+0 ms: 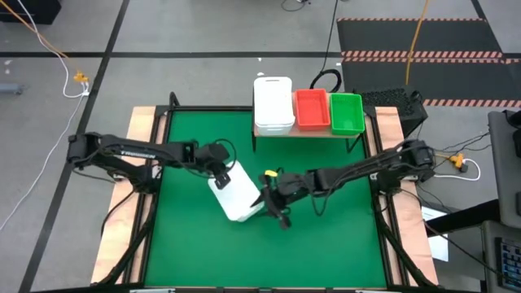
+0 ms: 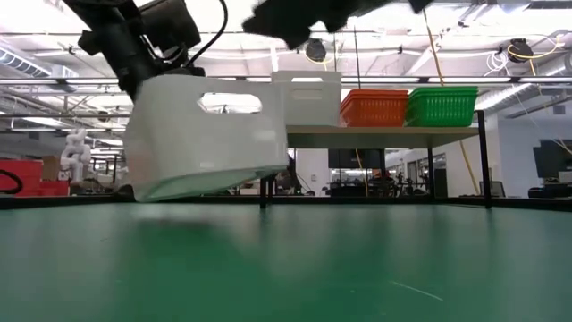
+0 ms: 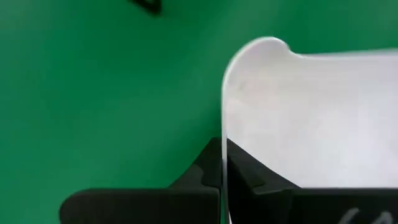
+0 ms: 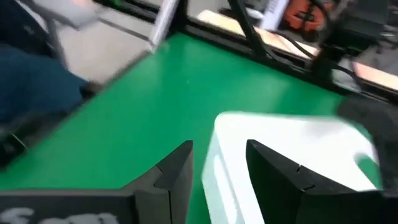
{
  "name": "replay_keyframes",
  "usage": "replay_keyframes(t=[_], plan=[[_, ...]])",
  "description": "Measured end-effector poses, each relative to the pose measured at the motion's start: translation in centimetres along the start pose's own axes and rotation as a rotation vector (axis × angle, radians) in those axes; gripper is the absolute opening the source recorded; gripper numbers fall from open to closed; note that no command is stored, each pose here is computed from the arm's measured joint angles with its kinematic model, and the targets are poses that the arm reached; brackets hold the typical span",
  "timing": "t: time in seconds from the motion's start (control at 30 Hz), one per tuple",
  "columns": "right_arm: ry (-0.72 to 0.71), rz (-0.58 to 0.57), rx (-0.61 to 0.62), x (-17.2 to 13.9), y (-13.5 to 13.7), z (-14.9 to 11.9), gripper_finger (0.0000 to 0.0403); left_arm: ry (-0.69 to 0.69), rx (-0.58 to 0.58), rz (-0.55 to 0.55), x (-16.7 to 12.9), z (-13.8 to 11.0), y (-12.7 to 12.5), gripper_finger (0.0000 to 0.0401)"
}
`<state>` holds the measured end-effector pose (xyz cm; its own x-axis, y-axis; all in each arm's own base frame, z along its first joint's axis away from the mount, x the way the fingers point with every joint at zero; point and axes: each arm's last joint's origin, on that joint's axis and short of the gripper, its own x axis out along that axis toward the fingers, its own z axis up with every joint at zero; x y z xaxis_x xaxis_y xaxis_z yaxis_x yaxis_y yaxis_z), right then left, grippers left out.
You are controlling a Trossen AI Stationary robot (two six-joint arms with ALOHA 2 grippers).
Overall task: Stack baskets on shelf by color
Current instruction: Stack the white bin on top of the white bin on the shelf
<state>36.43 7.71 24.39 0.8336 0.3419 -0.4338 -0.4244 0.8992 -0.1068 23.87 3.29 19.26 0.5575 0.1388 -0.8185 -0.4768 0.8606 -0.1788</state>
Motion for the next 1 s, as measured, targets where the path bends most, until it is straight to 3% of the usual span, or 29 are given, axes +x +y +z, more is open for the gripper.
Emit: replay_keyframes(t=[0.13, 0.4, 0.53, 0.8, 1.0], plan=[[0.027, 0.063, 0.034, 2.3, 0.4, 0.1, 0.0141, 0.009, 0.005, 0.009, 1.2, -0.5, -1.2, 0.0001], [0.180, 0.074, 0.058, 5.7, 0.7, -3.5, 0.0141, 0.035, 0.026, 0.021, 3.2, -0.8, -1.9, 0.0007], [0.242, 0.080, 0.042, 5.5, 0.9, -4.1, 0.0141, 0.033, 0.046, 0.013, 3.1, -0.9, -2.0, 0.0007], [0.052, 0.059, -0.060, 1.9, 1.8, 1.0, 0.0141, 0.034, 0.056, -0.005, 3.1, -1.1, -2.4, 0.0009], [0.141, 0.061, 0.015, 2.6, 1.1, -0.6, 0.0141, 0.001, 0.066, -0.054, 3.0, -1.2, -3.6, 0.0003]])
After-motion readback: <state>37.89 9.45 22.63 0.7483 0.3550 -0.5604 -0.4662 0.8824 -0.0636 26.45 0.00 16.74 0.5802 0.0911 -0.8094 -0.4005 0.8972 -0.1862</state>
